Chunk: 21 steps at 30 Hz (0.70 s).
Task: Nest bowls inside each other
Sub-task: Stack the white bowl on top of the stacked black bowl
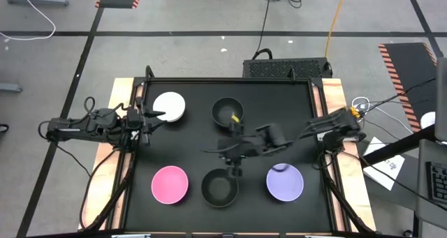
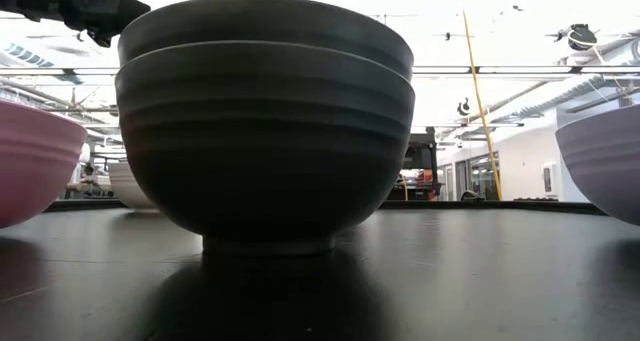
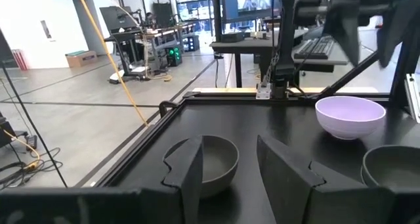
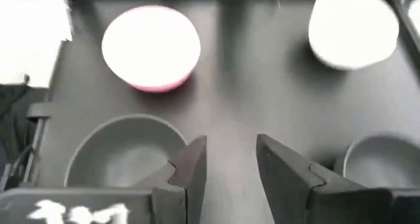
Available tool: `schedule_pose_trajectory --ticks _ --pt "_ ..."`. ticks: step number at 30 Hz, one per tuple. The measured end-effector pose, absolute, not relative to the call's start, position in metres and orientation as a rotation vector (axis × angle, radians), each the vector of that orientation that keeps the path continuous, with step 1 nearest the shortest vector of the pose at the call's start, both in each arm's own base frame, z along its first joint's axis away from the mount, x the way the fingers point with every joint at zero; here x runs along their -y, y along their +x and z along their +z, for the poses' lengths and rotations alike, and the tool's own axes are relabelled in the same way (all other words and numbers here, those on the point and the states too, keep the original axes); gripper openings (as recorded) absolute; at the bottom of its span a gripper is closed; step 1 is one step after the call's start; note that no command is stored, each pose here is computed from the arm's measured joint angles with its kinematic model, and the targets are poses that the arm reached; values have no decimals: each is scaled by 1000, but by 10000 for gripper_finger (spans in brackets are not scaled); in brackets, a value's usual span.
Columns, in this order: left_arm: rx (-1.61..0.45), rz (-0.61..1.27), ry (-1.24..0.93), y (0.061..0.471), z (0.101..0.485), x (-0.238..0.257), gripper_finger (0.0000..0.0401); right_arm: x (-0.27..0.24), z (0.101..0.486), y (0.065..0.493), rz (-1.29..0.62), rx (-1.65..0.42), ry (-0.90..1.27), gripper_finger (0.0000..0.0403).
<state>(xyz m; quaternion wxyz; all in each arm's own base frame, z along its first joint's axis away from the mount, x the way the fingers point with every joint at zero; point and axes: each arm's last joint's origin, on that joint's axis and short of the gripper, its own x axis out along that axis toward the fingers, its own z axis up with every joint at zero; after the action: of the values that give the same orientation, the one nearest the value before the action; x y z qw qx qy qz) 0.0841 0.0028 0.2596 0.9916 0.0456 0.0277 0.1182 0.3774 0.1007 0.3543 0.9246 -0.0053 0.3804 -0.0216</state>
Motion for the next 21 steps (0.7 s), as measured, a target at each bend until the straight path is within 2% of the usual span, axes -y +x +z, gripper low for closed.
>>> schedule_pose_trajectory --ticks 5,16,21 --pt "-43 189 116 84 261 -1 147 -89 325 337 1 -613 28 125" --pt "-22 112 190 85 263 1 147 -36 244 220 -67 -288 241 125" --pt "-34 80 259 88 262 2 147 -28 218 209 -126 -329 277 118"
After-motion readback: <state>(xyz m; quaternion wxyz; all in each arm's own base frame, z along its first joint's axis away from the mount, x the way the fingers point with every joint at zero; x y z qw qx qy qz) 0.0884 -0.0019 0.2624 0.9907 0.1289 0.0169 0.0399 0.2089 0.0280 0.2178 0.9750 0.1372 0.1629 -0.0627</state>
